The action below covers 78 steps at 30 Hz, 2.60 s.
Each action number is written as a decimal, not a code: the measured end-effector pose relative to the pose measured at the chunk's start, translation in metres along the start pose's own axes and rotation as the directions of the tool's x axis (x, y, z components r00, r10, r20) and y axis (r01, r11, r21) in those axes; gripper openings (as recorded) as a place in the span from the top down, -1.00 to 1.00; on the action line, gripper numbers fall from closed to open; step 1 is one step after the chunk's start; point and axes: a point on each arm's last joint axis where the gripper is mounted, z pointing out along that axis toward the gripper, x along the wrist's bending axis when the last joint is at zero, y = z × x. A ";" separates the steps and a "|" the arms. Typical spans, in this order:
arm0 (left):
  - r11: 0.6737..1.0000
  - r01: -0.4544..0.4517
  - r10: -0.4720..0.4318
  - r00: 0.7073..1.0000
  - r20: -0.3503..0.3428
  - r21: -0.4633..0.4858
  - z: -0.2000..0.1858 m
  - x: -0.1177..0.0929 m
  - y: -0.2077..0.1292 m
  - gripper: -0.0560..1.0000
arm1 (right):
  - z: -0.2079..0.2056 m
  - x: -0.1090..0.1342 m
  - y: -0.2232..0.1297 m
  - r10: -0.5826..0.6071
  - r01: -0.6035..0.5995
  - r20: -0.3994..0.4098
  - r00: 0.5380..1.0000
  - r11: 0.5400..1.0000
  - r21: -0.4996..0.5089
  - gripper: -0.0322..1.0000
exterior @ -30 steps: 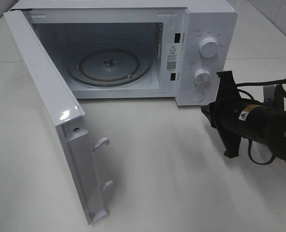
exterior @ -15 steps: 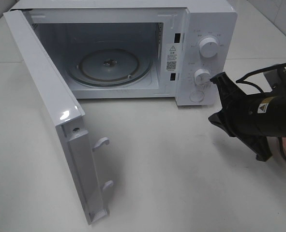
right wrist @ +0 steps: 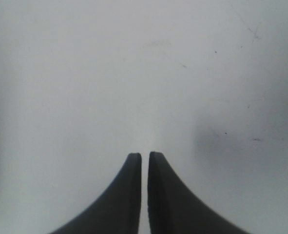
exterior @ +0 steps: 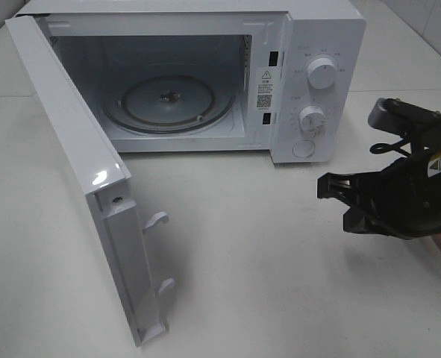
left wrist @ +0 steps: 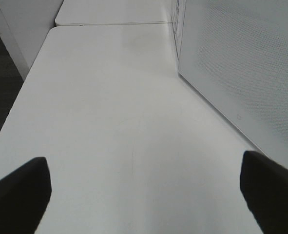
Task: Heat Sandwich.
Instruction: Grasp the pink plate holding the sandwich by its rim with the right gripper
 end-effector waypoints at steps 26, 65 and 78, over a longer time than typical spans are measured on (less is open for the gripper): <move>1.000 0.000 0.000 1.000 0.000 0.000 0.000 0.000 0.000 -0.98 | -0.040 -0.037 0.039 -0.314 0.262 0.158 0.936 0.923 0.283 -0.10; 1.000 0.000 0.000 1.000 0.000 0.000 0.000 0.000 0.000 -0.98 | 0.032 -0.094 0.054 -0.213 0.109 0.297 0.931 0.937 0.331 -0.91; 1.000 0.000 0.000 1.000 0.000 0.000 0.000 0.000 0.000 -0.98 | 0.055 -0.100 0.051 -0.210 0.097 0.306 0.929 0.933 0.346 -0.84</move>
